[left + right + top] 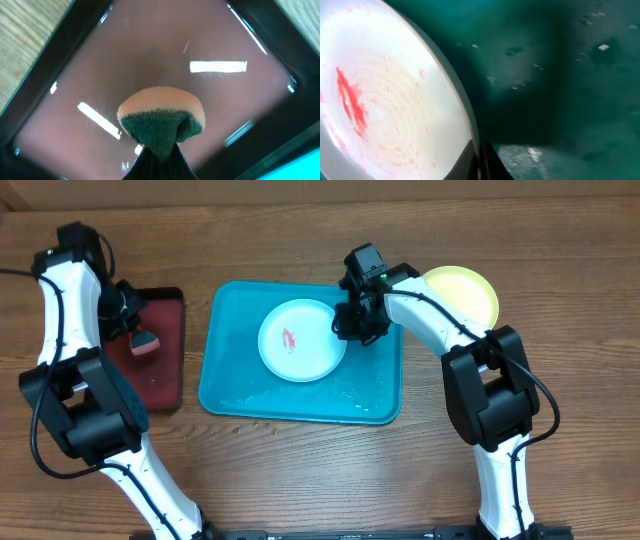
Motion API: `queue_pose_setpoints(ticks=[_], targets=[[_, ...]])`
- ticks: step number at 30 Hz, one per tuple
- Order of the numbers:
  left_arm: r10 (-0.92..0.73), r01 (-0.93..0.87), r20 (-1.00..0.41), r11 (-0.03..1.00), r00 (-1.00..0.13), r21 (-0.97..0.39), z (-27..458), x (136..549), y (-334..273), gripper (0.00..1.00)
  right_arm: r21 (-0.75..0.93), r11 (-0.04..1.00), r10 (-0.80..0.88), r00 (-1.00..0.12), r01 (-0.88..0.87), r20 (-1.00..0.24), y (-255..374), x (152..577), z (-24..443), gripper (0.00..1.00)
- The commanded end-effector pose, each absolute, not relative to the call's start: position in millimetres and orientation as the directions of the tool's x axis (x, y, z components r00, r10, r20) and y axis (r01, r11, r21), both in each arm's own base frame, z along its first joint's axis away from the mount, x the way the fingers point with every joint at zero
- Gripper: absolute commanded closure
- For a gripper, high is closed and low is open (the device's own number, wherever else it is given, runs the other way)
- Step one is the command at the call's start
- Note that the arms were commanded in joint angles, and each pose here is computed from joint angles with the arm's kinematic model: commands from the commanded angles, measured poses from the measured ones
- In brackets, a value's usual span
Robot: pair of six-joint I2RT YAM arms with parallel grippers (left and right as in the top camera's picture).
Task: Clean dirty plates on tray and stack at the side
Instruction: 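Dip the sponge in the water tray with the left gripper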
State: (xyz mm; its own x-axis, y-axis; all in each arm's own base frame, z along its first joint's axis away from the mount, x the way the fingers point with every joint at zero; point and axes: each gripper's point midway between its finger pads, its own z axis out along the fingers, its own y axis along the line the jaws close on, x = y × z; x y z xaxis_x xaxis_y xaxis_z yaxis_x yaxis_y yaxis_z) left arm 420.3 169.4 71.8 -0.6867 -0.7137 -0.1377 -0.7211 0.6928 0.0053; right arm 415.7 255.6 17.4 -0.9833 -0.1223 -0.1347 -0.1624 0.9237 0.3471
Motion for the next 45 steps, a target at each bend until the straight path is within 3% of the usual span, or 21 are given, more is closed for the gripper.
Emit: queue_pose_setpoints(ticks=[1, 6, 7, 9, 20, 26, 33, 37, 40, 45], targets=[[-0.701, -0.709, -0.115, 0.705, -0.703, 0.038, 46, 411, 171, 0.96, 0.381, 0.911, -0.108, -0.984, -0.155, -0.143, 266, 414, 25, 0.96], [-0.704, -0.714, -0.148, 0.699, -0.695, 0.031, 39, 415, 179, 0.96, 0.382, 0.911, -0.109, -0.983, -0.158, -0.147, 268, 415, 25, 0.96], [-0.707, -0.718, -0.152, 0.696, -0.691, 0.029, 39, 415, 181, 0.9, 0.382, 0.91, -0.109, -0.983, -0.158, -0.148, 269, 415, 25, 0.96], [-0.711, -0.722, -0.153, 0.691, -0.687, 0.029, 39, 415, 184, 0.6, 0.382, 0.91, -0.109, -0.983, -0.158, -0.148, 269, 415, 25, 0.96], [-0.729, -0.735, -0.097, 0.677, -0.678, 0.05, 38, 397, 187, 0.58, 0.383, 0.91, -0.109, -0.983, -0.158, -0.148, 269, 415, 25, 0.96], [-0.731, -0.733, -0.063, 0.676, -0.68, 0.068, 32, 387, 183, 0.46, 0.383, 0.91, -0.109, -0.983, -0.158, -0.148, 269, 415, 25, 0.96], [-0.742, -0.745, -0.059, 0.665, -0.667, 0.058, -1, 380, 177, 0.49, 0.383, 0.91, -0.109, -0.983, -0.158, -0.148, 269, 415, 25, 0.96], [-0.742, -0.745, -0.067, 0.665, -0.667, 0.059, -6, 379, 178, 0.66, 0.382, 0.91, -0.109, -0.983, -0.158, -0.148, 269, 415, 25, 0.96], [-0.741, -0.745, -0.082, 0.665, -0.666, 0.051, 1, 385, 180, 0.93, 0.383, 0.91, -0.109, -0.983, -0.158, -0.148, 269, 415, 25, 0.96], [-0.742, -0.746, -0.083, 0.664, -0.666, 0.049, 28, 393, 183, 0.96, 0.382, 0.911, -0.109, -0.983, -0.157, -0.146, 268, 414, 25, 0.96]])
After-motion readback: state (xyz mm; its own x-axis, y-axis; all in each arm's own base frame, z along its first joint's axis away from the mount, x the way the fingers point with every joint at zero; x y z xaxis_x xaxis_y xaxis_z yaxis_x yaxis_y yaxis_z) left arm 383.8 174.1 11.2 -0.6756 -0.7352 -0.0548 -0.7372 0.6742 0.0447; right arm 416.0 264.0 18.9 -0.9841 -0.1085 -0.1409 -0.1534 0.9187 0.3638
